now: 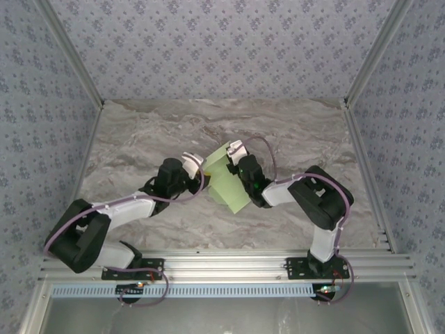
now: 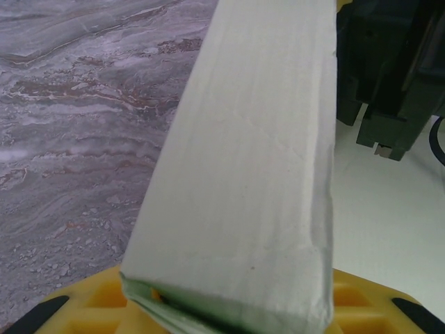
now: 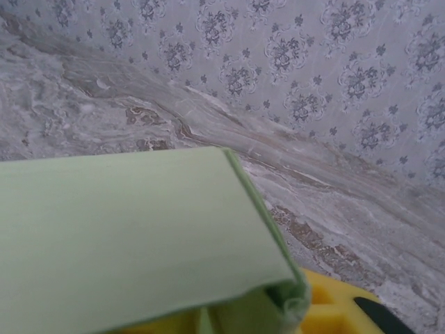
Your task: Fold the paper box
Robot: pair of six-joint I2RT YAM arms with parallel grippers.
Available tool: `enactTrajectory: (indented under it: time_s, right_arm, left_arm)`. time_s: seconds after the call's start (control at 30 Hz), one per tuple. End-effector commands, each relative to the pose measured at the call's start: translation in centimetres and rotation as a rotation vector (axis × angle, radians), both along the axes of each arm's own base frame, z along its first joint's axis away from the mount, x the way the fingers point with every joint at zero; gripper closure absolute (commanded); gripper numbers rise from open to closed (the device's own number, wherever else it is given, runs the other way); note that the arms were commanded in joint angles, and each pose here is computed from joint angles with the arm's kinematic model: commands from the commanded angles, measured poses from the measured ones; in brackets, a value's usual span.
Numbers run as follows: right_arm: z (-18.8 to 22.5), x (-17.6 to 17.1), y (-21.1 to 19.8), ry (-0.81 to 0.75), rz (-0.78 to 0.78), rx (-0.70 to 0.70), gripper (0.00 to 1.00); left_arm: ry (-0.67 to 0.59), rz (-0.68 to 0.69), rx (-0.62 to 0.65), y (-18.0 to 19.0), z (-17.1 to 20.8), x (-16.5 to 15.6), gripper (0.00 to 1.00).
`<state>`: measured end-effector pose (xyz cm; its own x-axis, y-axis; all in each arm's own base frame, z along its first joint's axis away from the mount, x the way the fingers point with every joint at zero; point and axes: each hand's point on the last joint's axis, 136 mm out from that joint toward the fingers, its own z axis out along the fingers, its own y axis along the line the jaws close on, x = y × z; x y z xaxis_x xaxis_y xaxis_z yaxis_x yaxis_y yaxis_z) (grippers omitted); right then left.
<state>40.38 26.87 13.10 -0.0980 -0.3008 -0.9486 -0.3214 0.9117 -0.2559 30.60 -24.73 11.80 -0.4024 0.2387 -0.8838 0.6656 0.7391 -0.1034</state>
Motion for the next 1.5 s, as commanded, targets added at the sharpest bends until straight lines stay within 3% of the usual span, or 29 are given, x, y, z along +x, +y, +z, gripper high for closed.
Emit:
enactTrajectory:
  time_s: [0.0, 0.07, 0.3, 0.37, 0.47, 0.53, 0.73, 0.9, 1.0, 1.1, 1.2, 1.23, 1.47]
  right_arm:
    - [1.4, 0.3, 0.1, -0.054, -0.013, 0.029, 0.87]
    - [1.4, 0.5, -0.6, -0.055, -0.04, 0.035, 0.88]
    - [1.7, 0.4, -1.0, -0.048, -0.035, 0.083, 0.7]
    - [1.9, -0.3, -0.2, -0.045, 0.051, 0.096, 0.68]
    - [1.6, -1.6, 1.0, -0.001, 0.231, 0.091, 0.57]
    - [1.2, -2.4, 1.5, 0.04, 0.33, 0.053, 0.56]
    - [2.0, -5.0, -0.4, 0.097, 0.531, 0.049, 0.45]
    - [2.5, -8.1, -2.6, 0.2, 0.756, 0.012, 0.43]
    - [3.2, -10.5, -3.1, 0.169, 0.891, -0.038, 0.42]
    - [2.9, -11.2, -3.6, 0.188, 0.933, -0.117, 0.36]
    - [3.5, -11.7, -4.1, 0.241, 0.985, -0.092, 0.34]
    - [4.0, -11.9, -4.2, 0.245, 1.002, -0.089, 0.29]
    - [3.1, -13.7, -3.8, 0.25, 1.079, -0.15, 0.28]
  left_arm:
    - [-0.019, -0.014, -0.04, -1.1, 0.9, 0.0, 0.76]
    - [-0.015, -0.008, -0.042, -1.0, 0.9, 0.0, 0.76]
    - [-0.005, -0.004, -0.043, -0.9, 0.8, -0.2, 0.75]
    - [-0.013, 0.013, -0.02, -0.5, 0.8, 0.0, 0.75]
    - [-0.013, 0.026, 0.013, 0.1, 0.9, 0.6, 0.75]
    - [-0.018, 0.035, 0.019, 0.6, 1.3, 0.9, 0.75]
    - [-0.035, 0.03, 0.013, 1.7, 2.7, 1.0, 0.75]
    - [-0.044, -0.068, 0.066, 1.9, 3.5, 0.1, 0.75]
    - [-0.065, -0.185, 0.106, 1.2, 3.8, -0.7, 0.75]
    - [-0.069, -0.32, 0.143, 0.3, 3.8, -1.8, 0.75]
    - [-0.117, -0.39, 0.169, -0.1, 4.0, -2.1, 0.75]
    - [-0.135, -0.406, 0.169, -0.3, 4.2, -2.2, 0.75]
    - [-0.198, -0.535, 0.135, -1.5, 6.0, -3.4, 0.75]
